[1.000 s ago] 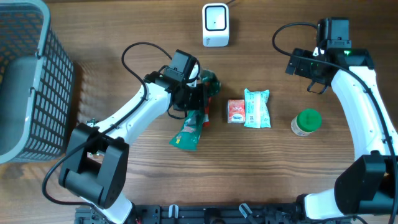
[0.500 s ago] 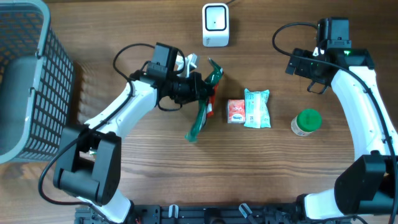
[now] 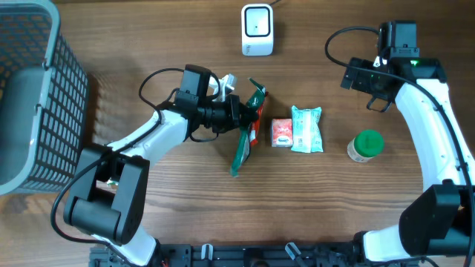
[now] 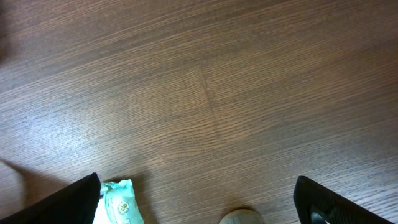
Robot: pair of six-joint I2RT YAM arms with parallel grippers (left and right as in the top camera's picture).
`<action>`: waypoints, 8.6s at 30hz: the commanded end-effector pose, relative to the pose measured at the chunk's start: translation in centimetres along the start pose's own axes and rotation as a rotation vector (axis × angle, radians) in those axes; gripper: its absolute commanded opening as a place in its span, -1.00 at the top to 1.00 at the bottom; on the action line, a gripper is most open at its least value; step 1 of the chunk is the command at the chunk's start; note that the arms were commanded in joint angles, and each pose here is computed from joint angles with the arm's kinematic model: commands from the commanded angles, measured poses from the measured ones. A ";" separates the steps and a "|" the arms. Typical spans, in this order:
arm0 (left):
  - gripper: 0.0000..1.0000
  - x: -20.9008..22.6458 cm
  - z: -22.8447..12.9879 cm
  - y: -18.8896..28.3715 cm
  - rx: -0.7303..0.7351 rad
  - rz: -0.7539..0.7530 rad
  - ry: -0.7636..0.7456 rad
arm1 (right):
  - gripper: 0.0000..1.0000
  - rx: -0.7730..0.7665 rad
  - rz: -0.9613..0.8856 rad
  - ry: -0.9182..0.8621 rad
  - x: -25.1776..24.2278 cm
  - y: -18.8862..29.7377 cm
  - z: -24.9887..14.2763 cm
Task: Scan the item barcode
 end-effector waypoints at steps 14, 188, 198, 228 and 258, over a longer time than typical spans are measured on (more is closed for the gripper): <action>-0.86 2.4 1.6 2.2 -0.167 0.226 0.014 | -0.99 -0.024 -0.010 0.006 -0.1 0.4 0.4; -1.00 1.1 -0.2 14.9 -0.472 1.044 -0.129 | -0.99 0.214 0.039 -0.082 -4.1 0.5 -2.7; -1.00 1.1 -0.2 14.9 -0.472 1.044 -0.129 | -0.99 -0.121 0.151 -0.094 -2.5 0.4 2.9; -1.00 1.1 -0.2 14.9 -0.472 1.044 -0.129 | -0.99 -0.130 0.154 -0.094 -2.4 0.4 3.1; -1.00 1.1 -0.2 14.9 -0.472 1.044 -0.129 | -1.00 -0.130 0.154 -0.094 -2.4 0.4 3.1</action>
Point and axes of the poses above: each gripper's point midway between its finger pads, its own y axis back along the fingers, its own x axis along the line the jaws close on, z = x × y, the point moved 8 cm from there along y, back along the fingers, and after that the axes turned 6 degrees about -y, right-handed, at the moved point
